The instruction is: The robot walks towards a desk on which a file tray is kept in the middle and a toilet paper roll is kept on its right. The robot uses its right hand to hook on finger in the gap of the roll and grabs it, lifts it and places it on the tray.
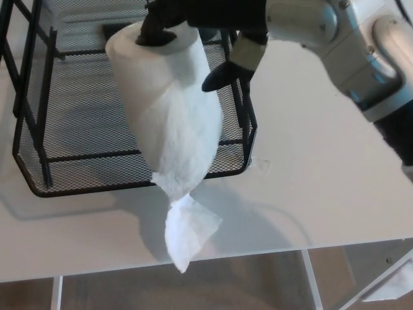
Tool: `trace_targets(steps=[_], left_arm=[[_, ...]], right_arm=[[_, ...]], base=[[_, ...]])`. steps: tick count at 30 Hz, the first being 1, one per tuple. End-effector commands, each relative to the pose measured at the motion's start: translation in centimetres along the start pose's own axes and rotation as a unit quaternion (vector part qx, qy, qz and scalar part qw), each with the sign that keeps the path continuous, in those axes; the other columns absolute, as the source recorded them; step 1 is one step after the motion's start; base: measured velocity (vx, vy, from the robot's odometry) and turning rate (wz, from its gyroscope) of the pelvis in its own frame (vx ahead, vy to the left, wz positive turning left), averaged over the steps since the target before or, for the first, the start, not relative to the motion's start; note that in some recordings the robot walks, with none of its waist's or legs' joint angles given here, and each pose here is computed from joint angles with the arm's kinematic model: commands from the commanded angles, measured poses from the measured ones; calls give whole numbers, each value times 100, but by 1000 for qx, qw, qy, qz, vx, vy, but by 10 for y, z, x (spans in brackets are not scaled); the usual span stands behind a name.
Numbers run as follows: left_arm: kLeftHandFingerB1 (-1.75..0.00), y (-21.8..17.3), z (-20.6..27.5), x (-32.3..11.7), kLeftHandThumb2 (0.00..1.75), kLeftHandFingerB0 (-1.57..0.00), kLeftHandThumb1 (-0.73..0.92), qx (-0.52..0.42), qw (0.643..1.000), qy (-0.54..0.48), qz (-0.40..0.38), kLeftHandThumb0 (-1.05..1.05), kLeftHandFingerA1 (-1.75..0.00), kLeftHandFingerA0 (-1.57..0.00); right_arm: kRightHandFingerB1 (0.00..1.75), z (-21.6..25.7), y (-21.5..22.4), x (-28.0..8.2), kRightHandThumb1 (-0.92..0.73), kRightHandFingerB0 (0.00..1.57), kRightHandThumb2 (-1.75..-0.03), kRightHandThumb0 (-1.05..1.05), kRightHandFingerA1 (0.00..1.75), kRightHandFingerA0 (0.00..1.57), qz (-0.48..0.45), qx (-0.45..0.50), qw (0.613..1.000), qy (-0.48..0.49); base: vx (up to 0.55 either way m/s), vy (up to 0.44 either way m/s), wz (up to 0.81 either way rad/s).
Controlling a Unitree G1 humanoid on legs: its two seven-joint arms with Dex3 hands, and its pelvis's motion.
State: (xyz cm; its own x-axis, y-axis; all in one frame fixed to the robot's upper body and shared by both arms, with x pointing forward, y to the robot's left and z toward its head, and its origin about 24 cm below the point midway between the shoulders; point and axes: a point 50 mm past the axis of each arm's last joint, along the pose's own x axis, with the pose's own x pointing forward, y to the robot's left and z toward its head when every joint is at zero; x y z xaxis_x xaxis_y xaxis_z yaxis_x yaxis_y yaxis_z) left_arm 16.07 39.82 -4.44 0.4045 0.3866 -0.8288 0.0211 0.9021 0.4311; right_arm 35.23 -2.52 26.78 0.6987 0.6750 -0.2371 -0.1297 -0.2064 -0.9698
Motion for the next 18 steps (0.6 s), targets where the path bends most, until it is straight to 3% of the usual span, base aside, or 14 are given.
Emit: trace_targets(steps=[1, 2, 3, 6, 7, 8, 11, 12, 13, 14, 15, 16, 17, 18], left_arm=[[-61, 3, 2, 0, 124, -11, 69, 6, 1000, -1, 15, -105, -99, -64], [-65, 3, 2, 0, 124, -18, 70, 11, 1000, -3, 12, -105, -100, -71], [-68, 3, 2, 0, 71, -22, 91, 6, 1000, 0, 15, -105, -131, -92], [-70, 3, 2, 1, 110, -26, 66, 7, 1000, 6, 18, -105, -125, -108], [-69, 3, 0, 0, 123, -21, 69, 7, 1000, 4, 13, -105, -106, -69], [-62, 3, 1, 0, 125, -7, 67, 17, 1000, 1, 11, -100, -114, -84], [-58, 3, -1, -1, 124, -9, 71, -4, 1000, 4, 6, -105, -88, -49], [-62, 4, -1, -1, 74, -14, 92, 14, 1000, -2, 3, -105, -79, -18], [-58, 2, -2, -1, 72, -10, 92, 19, 1000, -3, 2, -105, -74, -15], [-59, 2, -1, -1, 126, -11, 72, 24, 1000, -2, 4, -105, -85, -40], [-66, 2, -1, -1, 124, -19, 71, 20, 1000, 4, 4, -105, -102, -70], [-60, 2, -1, -1, 125, -10, 70, 19, 1000, 4, 5, -105, -96, -59], [-69, 2, -2, -1, 78, -25, 92, 19, 1000, 5, 7, -105, -95, -42], [-62, 2, -2, -1, 73, -14, 92, 19, 1000, 4, 4, -105, -83, -18]], right_arm=[[35, -1, -13, -7, -59, 1, -59, -84, 70, 13, 26, -39, 999, 24], [36, -2, -15, -7, -58, 0, -58, -81, 51, 1, 42, -24, 998, 32], [34, -2, -16, -8, -46, 1, -89, -80, 45, 0, 40, -23, 998, 32], [35, -4, -17, -9, -43, 2, -85, -76, 34, 0, 49, 16, 998, 25], [35, -5, -19, -10, -42, 0, -85, -75, 33, 0, 56, 28, 998, 25], [33, -6, -22, -11, -44, 0, -82, -78, 25, 0, 64, 48, 996, 28], [31, -4, -35, -17, -43, 0, -83, -76, 27, 0, 60, 44, 997, 25], [31, -4, -38, -20, -43, 0, -84, -77, 28, 0, 56, 49, 997, 22], [32, -5, -44, -23, -44, 0, -84, -76, 25, 0, 56, 67, 996, 27], [32, -5, -50, -27, -46, 1, -86, -80, 22, 0, 49, 58, 997, 27], [32, -5, -58, -34, -47, 2, -86, -81, 21, 0, 40, 62, 997, 23], [26, -6, -61, -37, -48, 2, -85, -84, 16, 0, 40, 64, 997, 24], [21, -8, -71, -44, -49, 1, -86, -87, 13, 0, 39, 62, 997, 27], [25, -13, -85, -58, -44, 0, -85, -78, 12, 0, 28, 69, 997, 32]], base=[[0, 0, 0], [0, 0, 0], [0, 0, 0], [0, 0, 0], [0, 0, 0], [0, 0, 0], [0, 0, 0], [0, 0, 0], [0, 0, 0], [0, 0, 0], [0, 0, 0], [0, 0, 0], [0, 0, 0], [0, 0, 0]])
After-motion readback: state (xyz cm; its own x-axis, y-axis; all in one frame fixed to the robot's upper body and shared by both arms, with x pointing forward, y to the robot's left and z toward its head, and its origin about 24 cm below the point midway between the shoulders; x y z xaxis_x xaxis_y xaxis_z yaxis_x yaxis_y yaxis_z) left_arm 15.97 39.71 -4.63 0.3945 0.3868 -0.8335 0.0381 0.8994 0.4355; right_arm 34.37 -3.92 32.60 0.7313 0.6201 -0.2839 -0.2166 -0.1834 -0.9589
